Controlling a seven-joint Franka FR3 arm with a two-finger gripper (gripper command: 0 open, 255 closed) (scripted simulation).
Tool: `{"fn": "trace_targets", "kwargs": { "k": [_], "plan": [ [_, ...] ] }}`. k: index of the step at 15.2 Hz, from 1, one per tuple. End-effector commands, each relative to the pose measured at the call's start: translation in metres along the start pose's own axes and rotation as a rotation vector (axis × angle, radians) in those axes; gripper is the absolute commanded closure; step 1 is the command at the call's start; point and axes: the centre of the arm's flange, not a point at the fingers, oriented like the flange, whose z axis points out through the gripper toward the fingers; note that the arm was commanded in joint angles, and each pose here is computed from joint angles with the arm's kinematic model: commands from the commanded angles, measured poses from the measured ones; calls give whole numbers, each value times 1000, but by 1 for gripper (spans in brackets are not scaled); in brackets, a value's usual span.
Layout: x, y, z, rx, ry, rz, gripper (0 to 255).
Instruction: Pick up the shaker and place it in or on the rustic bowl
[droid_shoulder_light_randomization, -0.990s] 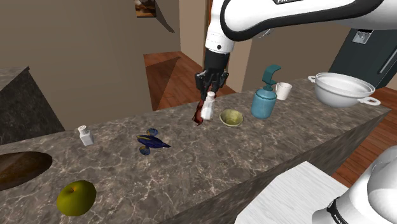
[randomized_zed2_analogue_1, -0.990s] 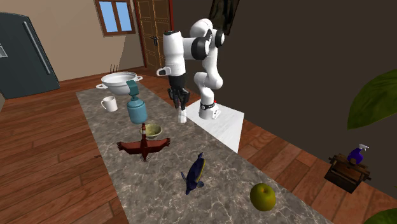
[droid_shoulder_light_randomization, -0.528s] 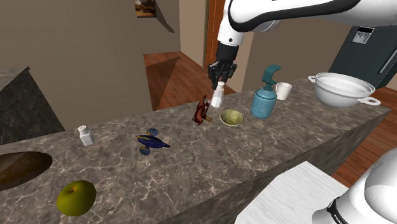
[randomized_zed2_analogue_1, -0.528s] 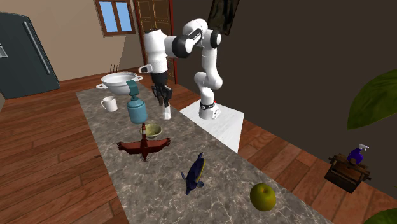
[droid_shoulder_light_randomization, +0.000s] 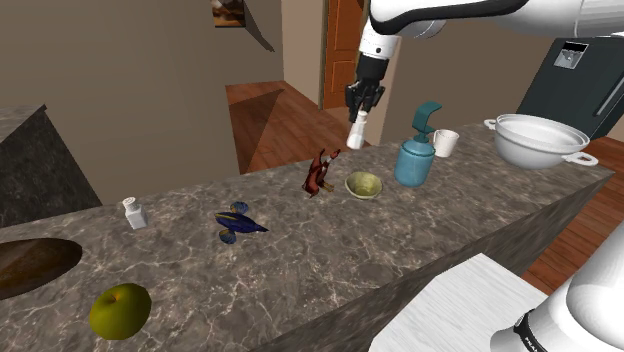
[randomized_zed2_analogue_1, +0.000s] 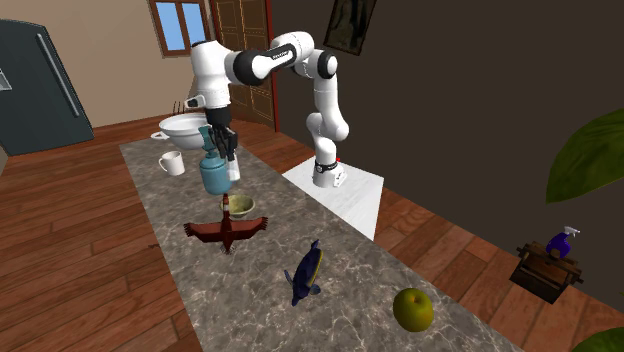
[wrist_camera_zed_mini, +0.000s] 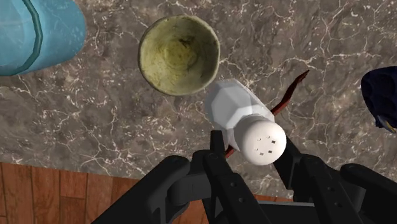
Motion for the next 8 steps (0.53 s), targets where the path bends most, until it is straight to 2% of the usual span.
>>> {"fn": "trace_targets", "kwargs": {
  "k": [1,8],
  "plan": [
    [8,20,-3,0,0,-1,255],
    [6,25,34,0,0,-1,255]
  ]
}}
